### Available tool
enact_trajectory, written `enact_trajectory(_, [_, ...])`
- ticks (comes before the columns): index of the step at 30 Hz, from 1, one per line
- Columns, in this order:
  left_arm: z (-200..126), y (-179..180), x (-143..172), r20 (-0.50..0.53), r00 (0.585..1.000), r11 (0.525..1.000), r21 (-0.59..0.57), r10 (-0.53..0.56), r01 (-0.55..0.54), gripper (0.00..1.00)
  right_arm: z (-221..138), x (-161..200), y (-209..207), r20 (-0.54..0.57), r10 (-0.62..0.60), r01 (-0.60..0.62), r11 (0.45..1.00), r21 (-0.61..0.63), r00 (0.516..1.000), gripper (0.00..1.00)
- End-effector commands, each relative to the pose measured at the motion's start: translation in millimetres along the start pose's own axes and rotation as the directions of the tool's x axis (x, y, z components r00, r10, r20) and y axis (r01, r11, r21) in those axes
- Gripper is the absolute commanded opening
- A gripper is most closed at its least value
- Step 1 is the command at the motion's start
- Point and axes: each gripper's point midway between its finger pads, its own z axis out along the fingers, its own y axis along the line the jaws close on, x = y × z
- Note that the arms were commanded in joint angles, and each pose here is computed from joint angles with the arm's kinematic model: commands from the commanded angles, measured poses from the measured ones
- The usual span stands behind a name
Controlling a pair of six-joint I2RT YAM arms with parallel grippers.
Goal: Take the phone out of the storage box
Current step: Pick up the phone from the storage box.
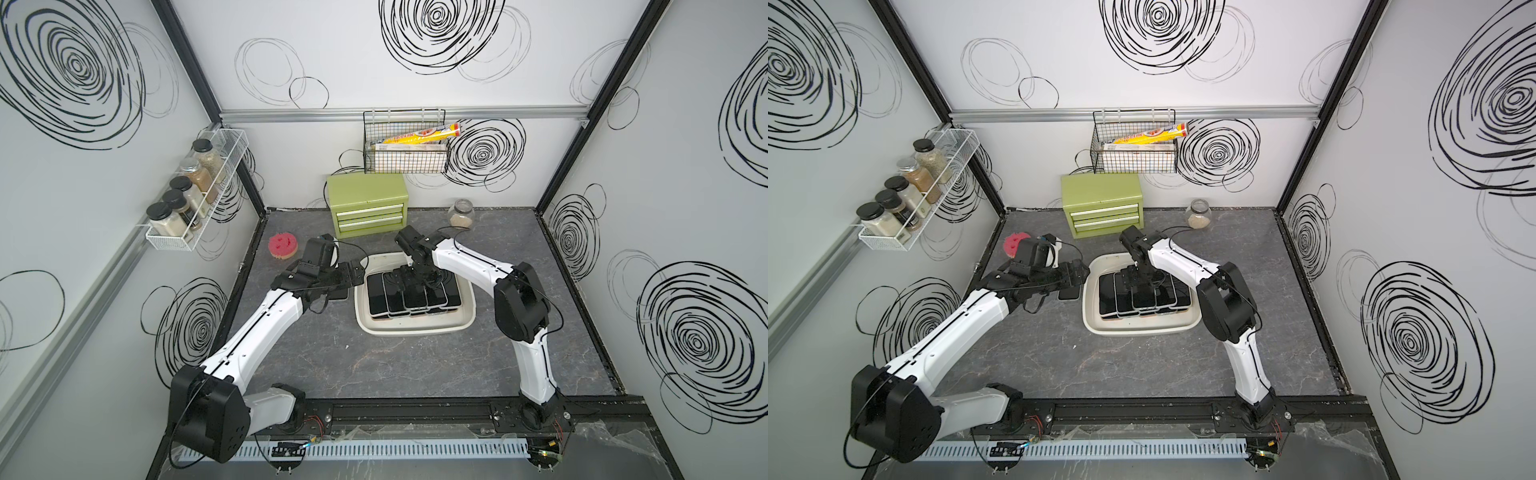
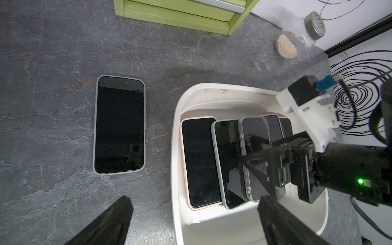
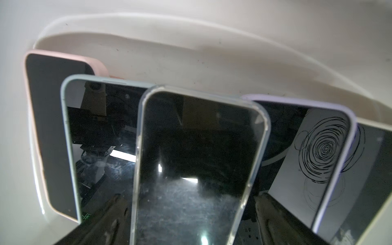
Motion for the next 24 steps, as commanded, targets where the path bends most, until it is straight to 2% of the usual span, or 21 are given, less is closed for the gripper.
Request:
enact_trajectory(1, [-4, -3, 0, 0.016, 1.0, 1.0, 0.013, 0.014, -0.014, 0.99, 11, 6, -1, -0.018, -0.005, 0.005, 1.0, 0.022, 1.0, 1.0])
enact_trajectory(19, [-4, -3, 0, 0.019, 1.0, 1.0, 0.018, 0.01, -0.01, 0.99, 40, 22, -4, -0.083, -0.018, 0.02, 0.999, 0.029, 0.996, 0.96])
enact_trajectory(24, [-4, -3, 1, 0.02, 1.0, 1.0, 0.023, 0.008, -0.009, 0.99, 45, 29, -4, -0.1, -0.019, 0.021, 1.0, 0.017, 0.995, 0.9])
